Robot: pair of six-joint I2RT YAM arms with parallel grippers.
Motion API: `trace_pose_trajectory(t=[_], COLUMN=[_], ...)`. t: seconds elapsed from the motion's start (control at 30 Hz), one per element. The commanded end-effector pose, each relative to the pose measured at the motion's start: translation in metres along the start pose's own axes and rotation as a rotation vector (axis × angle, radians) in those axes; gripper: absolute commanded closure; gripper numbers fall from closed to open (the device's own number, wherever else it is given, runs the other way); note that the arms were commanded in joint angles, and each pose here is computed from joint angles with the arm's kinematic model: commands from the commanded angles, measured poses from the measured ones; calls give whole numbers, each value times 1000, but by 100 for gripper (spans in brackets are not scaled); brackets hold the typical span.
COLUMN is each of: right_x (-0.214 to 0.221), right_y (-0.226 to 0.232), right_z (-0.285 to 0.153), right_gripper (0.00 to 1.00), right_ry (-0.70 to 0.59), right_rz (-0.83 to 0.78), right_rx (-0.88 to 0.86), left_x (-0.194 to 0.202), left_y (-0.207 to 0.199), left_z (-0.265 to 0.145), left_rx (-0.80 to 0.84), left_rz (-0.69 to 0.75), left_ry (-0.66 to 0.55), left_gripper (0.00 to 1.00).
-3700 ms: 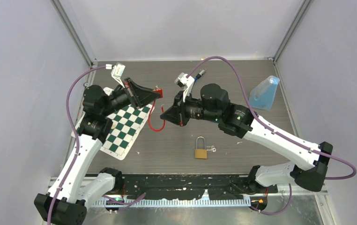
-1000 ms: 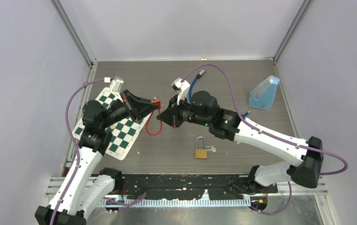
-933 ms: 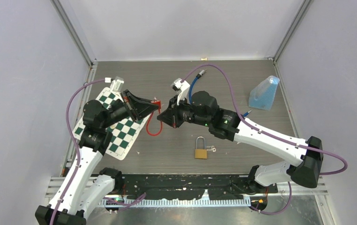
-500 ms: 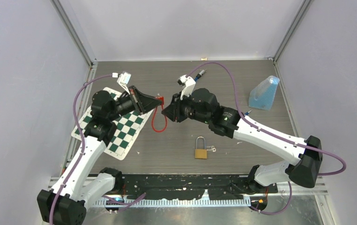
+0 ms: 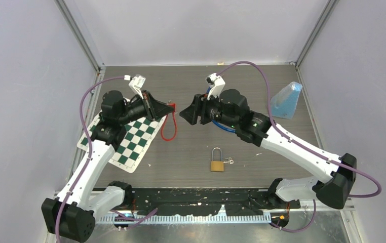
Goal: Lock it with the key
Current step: Lock the lock.
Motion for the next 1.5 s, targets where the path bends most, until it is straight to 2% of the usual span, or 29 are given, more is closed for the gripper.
trace_pose_trajectory(t=[0.0,0.07,0.2,0.3,0.43,0.57,0.77,0.83,0.97,1.1,1.27,1.47], right_x=[-19,-21,-20,-23,-26,-23,-11,-10,-8,-4,-5,-4], right_y=[12,14,16,22,36,45,46,44,37,38,40,47], right_z=[-24,-25,-21,-21,-20,-10,-2,-2,-2,3,9,14], right_gripper=[35,35,40,44,45,50,65,66,57,56,61,70], right_ry=[-35,-22,16,6,-12,13,61,66,53,69,61,85], right_rz=[-3,-12,-10,9,12,-2,-21,-26,-44,-47,-47,-45], right_rx=[-51,-42,-32,-40,-66,-63,-40,-20,30,11,-1,-46], left_x=[-8,-5,2,4,5,7,7,6,4,4,7,14], left_y=[-15,-23,-26,-23,-28,-34,-36,-36,-36,-37,-38,-46], left_z=[-7,-9,-10,-8,-5,-5,-8,-9,-11,-11,-13,-16], left_rx=[134,177,157,93,77,59,30,21,9,15,31,133], left_rz=[207,281,400,454,516,568,588,591,595,594,595,624], left_ry=[49,62,73,71,86,101,93,87,80,80,92,108], left_gripper=[100,100,100,100,100,100,100,100,100,100,100,100])
Point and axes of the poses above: each gripper's point midway between its finger pads, its own z axis out along the fingers, its own y axis along the line the jaws close on, x = y × z, the point moved 7 cm from there along -z, back along the fingers, and after that the axes turned 10 degrees about z, right-handed, at the moved point
